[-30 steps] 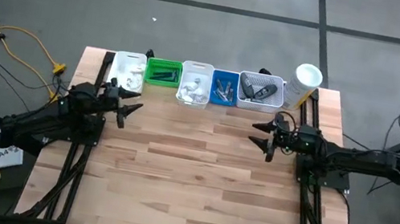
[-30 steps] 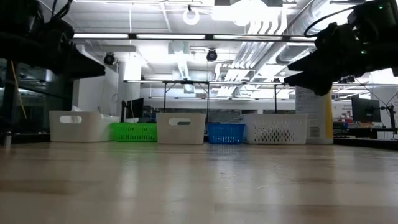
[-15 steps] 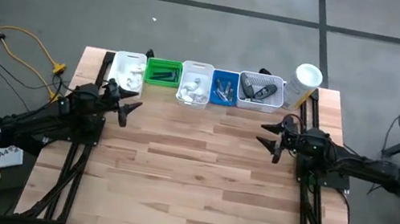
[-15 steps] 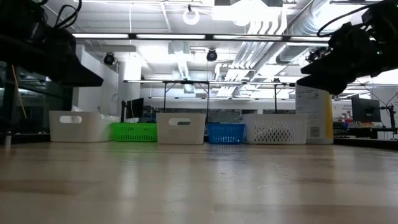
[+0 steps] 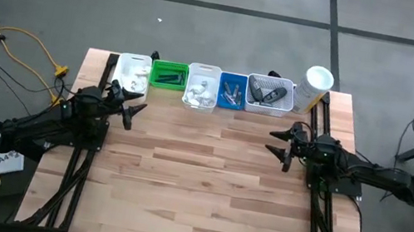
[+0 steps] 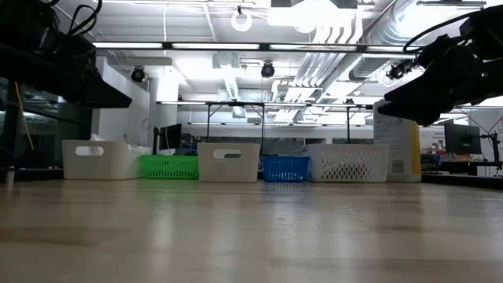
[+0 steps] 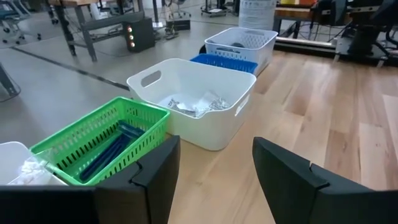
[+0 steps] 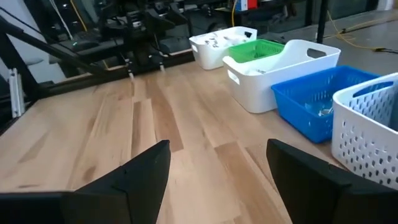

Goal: Pick & Place Travel size toiletries
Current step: Return to Home Position

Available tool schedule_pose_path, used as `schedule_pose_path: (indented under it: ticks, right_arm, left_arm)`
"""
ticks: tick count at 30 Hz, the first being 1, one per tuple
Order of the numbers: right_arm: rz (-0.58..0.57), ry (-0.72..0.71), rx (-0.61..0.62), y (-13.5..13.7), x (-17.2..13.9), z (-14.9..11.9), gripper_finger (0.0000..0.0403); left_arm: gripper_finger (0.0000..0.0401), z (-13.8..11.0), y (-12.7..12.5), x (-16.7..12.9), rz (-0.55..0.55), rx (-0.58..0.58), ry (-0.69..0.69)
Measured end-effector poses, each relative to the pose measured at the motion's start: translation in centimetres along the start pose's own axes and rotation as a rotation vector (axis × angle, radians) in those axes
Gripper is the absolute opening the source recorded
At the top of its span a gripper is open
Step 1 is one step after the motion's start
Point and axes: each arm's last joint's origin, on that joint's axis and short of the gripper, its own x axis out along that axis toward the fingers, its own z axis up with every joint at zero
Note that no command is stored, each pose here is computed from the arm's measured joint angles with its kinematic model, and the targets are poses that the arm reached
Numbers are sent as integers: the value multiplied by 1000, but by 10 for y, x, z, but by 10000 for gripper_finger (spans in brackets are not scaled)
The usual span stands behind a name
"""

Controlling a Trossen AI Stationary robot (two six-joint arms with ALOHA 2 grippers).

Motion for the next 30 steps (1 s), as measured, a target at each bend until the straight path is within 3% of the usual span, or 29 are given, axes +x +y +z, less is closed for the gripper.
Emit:
schedule_pose_path:
  ticks: [9,30]
  right_arm:
    - [20,19,84,0,1,-1,260]
    - [20,13,86,0,1,-1,260]
  left_arm:
    - [203,0,0,0,1,0,-2]
    - [203,0,0,0,1,0,-3]
